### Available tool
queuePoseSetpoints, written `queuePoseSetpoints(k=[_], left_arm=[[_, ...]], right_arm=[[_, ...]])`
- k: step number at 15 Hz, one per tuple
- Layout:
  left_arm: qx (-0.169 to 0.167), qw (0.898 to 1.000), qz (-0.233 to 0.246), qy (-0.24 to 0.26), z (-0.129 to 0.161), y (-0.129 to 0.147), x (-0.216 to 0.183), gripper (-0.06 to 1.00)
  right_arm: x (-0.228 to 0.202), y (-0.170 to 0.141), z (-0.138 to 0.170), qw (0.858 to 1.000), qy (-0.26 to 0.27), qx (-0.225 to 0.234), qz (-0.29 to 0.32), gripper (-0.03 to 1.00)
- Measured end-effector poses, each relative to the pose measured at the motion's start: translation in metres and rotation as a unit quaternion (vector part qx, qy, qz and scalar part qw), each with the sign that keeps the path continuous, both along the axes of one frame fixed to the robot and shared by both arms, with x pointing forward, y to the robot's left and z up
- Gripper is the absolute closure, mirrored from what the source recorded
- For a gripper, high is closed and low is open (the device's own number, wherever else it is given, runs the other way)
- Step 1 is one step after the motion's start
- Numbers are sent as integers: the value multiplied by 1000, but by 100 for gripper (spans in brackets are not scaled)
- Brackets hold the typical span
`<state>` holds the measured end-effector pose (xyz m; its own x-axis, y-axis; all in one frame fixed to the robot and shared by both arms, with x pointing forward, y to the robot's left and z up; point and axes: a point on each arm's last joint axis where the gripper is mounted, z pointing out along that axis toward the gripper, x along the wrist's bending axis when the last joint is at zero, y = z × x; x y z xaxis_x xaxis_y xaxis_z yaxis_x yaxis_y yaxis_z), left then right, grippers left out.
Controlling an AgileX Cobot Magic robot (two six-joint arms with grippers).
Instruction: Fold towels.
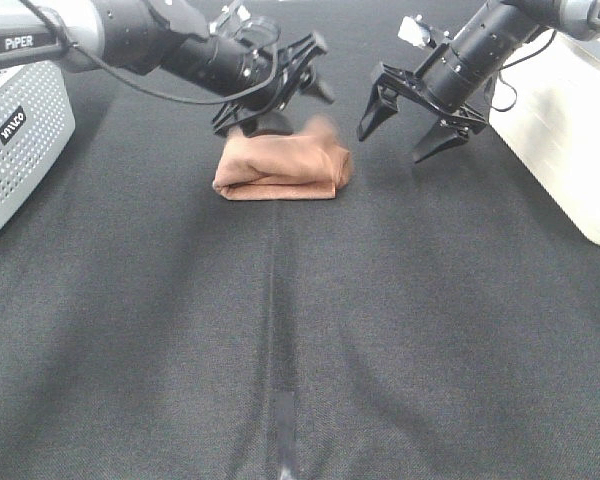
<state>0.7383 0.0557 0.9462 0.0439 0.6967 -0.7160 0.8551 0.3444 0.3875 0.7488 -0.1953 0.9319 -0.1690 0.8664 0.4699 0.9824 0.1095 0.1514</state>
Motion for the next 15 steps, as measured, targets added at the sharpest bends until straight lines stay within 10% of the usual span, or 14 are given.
queuePoseSetpoints(k=[7,15], left_arm=[[30,993,56,-94,66,85,37,26],[97,990,62,-81,60,132,43,26]], right_arm=[[-1,29,20,985,-18,167,26,11],[-12,111,12,961,-36,269,48,11]])
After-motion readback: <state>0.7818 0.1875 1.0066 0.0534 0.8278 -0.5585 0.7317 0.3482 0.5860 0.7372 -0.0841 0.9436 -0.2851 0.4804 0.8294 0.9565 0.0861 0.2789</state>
